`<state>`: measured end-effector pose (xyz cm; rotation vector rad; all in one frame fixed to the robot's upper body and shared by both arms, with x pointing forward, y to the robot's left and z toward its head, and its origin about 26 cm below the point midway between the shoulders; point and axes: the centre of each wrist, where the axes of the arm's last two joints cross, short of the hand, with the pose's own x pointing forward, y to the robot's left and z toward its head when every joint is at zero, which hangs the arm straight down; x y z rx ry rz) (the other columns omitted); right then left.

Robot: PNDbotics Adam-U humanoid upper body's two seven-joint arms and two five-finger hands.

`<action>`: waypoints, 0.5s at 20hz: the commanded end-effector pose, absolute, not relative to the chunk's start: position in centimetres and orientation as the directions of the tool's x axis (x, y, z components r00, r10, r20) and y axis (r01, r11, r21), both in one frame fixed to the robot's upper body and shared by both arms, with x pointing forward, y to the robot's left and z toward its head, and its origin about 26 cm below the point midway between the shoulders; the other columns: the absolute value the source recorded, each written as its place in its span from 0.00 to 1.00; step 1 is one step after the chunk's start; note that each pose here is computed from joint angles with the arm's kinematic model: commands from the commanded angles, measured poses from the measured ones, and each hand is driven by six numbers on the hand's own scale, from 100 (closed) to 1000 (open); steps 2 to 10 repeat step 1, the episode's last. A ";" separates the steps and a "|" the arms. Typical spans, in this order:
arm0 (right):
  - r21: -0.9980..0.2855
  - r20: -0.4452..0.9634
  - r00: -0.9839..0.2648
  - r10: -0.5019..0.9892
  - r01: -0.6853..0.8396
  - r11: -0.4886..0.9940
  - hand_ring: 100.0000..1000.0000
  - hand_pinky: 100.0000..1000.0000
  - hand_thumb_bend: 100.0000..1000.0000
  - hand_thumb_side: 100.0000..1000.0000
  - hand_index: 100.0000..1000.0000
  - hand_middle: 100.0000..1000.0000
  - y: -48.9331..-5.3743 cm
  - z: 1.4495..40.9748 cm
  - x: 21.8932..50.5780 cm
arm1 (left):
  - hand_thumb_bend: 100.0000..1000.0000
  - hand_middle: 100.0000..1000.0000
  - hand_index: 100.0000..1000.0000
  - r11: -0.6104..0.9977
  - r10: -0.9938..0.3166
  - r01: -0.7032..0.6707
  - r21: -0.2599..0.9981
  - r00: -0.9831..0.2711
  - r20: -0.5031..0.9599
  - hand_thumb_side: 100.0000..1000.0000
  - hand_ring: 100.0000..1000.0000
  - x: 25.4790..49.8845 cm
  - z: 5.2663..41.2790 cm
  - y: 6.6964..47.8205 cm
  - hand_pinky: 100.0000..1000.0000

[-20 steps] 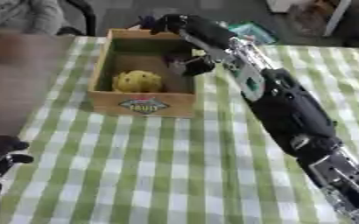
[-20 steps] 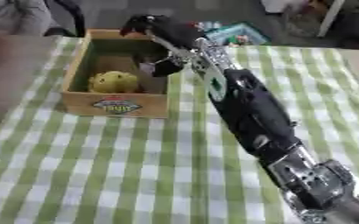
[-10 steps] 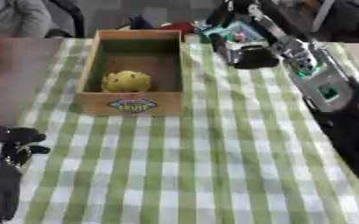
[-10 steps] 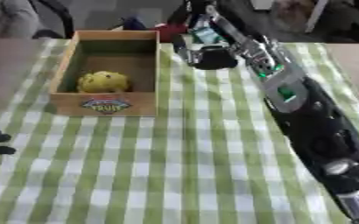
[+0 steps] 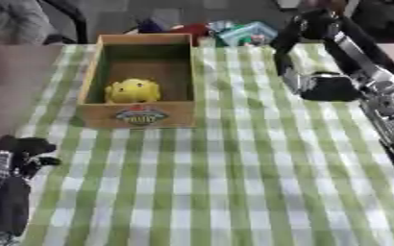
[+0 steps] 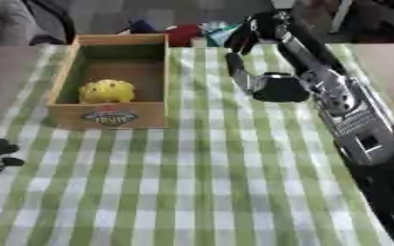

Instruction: Pick up objects on the table and place them in the box.

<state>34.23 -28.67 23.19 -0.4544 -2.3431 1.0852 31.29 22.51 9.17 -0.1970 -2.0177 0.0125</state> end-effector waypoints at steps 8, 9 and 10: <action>-0.766 0.300 -0.807 0.508 0.113 0.633 0.58 0.48 0.00 0.28 0.66 0.47 -29.1 23.6 33.3 | 0.00 0.51 0.46 0.990 0.126 0.118 -0.081 -0.448 0.885 0.67 0.59 31.3 9.7 23.1 0.49; -0.766 0.300 -0.807 0.508 0.113 0.633 0.58 0.48 0.00 0.28 0.66 0.47 -29.1 23.6 33.3 | 0.00 0.51 0.46 0.990 0.126 0.118 -0.081 -0.448 0.885 0.67 0.59 31.3 9.7 23.1 0.49; -0.766 0.300 -0.807 0.508 0.113 0.633 0.58 0.48 0.00 0.28 0.66 0.47 -29.1 23.6 33.3 | 0.00 0.51 0.46 0.990 0.126 0.118 -0.081 -0.448 0.885 0.67 0.59 31.3 9.7 23.1 0.49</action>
